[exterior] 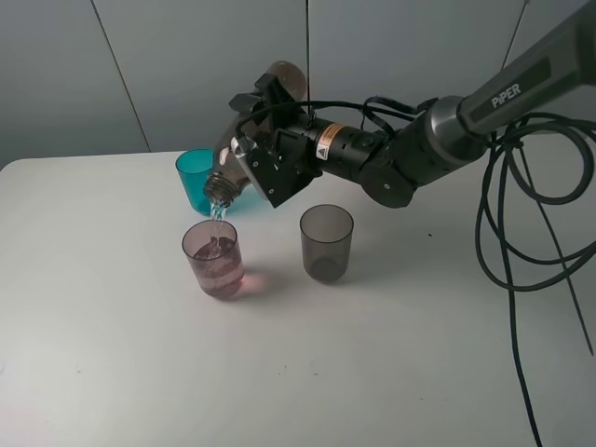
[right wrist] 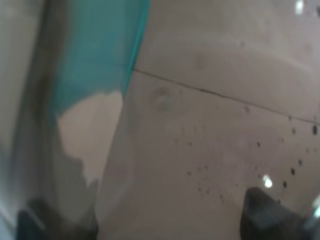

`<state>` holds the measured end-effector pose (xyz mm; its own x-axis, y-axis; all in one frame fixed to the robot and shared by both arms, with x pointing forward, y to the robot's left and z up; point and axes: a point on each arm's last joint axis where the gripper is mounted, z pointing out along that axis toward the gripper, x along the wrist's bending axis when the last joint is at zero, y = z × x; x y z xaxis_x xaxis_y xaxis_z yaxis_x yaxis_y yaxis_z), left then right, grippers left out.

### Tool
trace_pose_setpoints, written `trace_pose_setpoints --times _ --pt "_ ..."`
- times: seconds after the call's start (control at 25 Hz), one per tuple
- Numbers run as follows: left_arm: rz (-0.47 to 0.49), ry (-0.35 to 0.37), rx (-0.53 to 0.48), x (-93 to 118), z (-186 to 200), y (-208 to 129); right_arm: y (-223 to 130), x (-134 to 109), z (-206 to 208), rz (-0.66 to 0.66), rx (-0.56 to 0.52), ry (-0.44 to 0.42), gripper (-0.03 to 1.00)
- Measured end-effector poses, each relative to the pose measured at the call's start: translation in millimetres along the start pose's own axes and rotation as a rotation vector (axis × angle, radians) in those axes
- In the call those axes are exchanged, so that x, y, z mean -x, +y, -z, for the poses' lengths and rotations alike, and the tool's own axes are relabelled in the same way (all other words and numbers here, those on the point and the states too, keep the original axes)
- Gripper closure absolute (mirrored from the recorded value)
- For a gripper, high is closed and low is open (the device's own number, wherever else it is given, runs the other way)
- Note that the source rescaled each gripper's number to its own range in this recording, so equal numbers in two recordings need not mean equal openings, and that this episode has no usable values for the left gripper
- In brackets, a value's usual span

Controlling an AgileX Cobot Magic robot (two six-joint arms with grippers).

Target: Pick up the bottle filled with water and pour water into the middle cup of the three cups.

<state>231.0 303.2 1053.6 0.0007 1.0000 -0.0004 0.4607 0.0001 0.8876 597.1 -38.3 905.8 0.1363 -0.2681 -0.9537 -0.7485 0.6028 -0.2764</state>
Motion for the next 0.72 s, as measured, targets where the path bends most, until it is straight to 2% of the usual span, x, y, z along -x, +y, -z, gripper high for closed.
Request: trace_pose_setpoints --times 0.72 --pt "0.000 0.000 0.000 0 0 0 0 11 0 0.122 0.024 -0.038 0.97"
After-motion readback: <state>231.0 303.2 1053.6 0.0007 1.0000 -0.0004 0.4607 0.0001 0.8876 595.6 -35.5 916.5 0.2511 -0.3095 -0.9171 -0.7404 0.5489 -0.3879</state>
